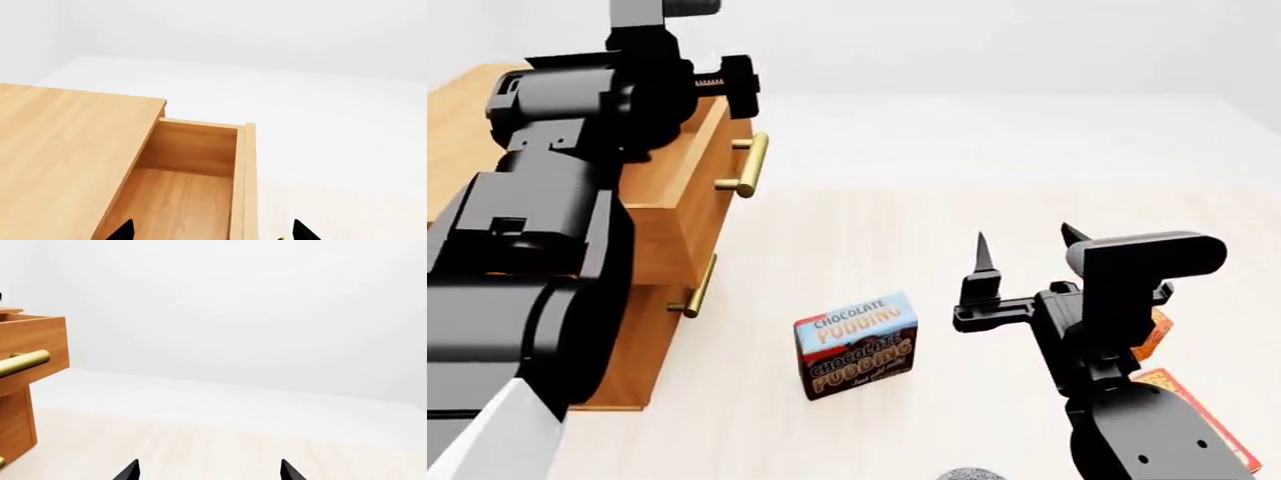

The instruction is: Put the bowl in the top drawer of the cabinet.

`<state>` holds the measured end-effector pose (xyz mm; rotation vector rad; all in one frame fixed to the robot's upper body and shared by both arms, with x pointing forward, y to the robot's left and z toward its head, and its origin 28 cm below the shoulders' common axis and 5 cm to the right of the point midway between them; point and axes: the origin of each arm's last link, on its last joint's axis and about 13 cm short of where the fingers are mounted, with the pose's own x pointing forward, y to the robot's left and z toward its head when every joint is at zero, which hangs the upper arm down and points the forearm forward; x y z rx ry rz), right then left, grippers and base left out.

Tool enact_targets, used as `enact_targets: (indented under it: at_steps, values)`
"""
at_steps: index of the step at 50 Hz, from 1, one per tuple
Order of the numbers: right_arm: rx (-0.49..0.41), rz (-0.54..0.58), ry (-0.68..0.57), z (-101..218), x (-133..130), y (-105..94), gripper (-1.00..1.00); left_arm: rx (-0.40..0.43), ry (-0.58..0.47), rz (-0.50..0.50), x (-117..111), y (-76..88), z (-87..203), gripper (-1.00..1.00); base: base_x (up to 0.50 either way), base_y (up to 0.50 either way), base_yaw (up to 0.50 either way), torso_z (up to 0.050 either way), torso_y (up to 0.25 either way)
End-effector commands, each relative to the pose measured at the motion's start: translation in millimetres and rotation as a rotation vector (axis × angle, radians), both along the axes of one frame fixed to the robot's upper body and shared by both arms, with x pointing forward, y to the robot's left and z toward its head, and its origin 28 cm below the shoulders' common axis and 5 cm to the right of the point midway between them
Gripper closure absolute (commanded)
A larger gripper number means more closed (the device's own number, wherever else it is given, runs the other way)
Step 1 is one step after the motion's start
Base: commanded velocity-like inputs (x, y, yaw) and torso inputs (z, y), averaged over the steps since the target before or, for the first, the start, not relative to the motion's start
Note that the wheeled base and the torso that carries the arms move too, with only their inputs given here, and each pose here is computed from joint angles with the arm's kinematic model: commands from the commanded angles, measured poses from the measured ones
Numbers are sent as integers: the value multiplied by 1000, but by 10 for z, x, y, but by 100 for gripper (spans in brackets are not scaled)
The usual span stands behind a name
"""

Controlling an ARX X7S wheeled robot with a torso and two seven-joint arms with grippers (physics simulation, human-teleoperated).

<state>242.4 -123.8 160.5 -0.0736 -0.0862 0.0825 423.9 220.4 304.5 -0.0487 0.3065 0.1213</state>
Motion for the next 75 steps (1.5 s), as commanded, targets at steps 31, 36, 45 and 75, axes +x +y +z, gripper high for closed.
enact_targets:
  at_steps: [31,36,45,75]
  values:
    - [42,-28,0,-103,30,-54,-100,-142,108,0,-11,-50,-253,-100,0,0,0,0,0]
    - [40,-30,7,-122,36,-55,-100,-164,149,21,-32,-86,-233,-100,0,0,0,0,0]
    - [47,-34,12,-144,34,-68,-100,-340,187,-49,-61,-118,-217,-100,0,0,0,0,0]
    - [39,-29,33,-170,-2,-112,-100,-587,258,-160,-110,-311,-194,-100,0,0,0,0,0]
